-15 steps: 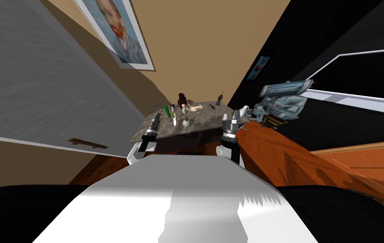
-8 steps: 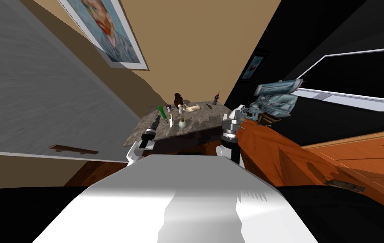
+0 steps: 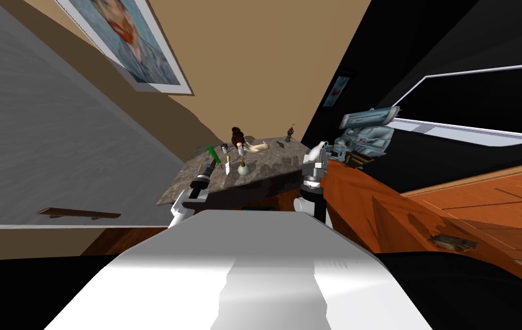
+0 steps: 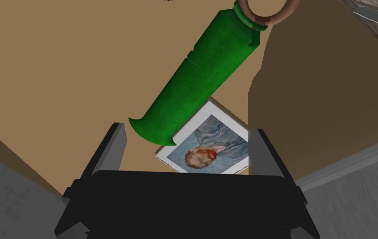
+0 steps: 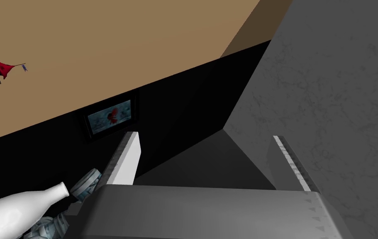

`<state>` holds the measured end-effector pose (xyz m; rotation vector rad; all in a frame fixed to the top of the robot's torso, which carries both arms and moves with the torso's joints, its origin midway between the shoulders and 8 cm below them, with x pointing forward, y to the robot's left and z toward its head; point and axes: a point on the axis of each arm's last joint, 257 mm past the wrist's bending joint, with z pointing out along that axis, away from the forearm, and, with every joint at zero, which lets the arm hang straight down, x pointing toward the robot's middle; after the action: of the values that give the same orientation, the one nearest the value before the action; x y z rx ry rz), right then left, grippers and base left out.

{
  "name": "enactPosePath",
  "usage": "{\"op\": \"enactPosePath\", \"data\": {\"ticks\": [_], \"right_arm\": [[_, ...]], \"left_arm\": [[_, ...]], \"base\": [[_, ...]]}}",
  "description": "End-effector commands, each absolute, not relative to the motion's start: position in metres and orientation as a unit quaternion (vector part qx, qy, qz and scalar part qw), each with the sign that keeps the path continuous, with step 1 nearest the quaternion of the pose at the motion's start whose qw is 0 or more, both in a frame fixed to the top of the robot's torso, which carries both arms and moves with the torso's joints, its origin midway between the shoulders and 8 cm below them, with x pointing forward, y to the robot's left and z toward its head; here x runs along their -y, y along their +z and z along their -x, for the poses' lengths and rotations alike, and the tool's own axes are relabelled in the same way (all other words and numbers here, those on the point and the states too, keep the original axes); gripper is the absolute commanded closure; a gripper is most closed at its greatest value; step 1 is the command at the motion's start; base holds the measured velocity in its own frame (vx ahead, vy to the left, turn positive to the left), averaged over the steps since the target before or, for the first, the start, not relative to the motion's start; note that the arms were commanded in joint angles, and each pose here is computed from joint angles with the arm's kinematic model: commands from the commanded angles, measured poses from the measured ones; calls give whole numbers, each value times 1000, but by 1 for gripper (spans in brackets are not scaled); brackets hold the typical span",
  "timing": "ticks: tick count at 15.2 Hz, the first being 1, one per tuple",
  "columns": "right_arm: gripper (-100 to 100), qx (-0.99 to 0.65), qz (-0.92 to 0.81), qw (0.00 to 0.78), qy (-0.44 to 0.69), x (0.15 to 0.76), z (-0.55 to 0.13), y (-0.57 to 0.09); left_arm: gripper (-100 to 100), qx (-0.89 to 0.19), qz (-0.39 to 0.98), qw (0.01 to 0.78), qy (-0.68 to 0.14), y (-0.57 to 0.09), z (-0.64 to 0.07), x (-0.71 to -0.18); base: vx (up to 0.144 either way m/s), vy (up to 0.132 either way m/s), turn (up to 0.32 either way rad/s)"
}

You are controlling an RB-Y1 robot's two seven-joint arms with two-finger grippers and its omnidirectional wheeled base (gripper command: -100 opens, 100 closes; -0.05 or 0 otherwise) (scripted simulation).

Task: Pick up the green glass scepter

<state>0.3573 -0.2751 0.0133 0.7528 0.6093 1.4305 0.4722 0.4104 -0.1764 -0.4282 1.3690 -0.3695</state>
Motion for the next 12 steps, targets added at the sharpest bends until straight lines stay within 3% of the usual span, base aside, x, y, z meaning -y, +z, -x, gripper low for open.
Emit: {"op": "enactPosePath", "data": {"ticks": [1,7,12], "right_arm": [[0,-268,-331,650,630,275,-357,13],[0,-268,-331,650,630,275,-357,13],[0,-268,-331,650,630,275,-357,13]], "left_arm": [[-100,-639,192,732,-134,-190,-476,-426],[-100,-672,188,714,-57,-219,-483,-467],[-100,-680,187,708,-38,-225,-483,-478]], "base": [[32,-54,-114],[37,-67,-87],[22,-29,-44]]}}
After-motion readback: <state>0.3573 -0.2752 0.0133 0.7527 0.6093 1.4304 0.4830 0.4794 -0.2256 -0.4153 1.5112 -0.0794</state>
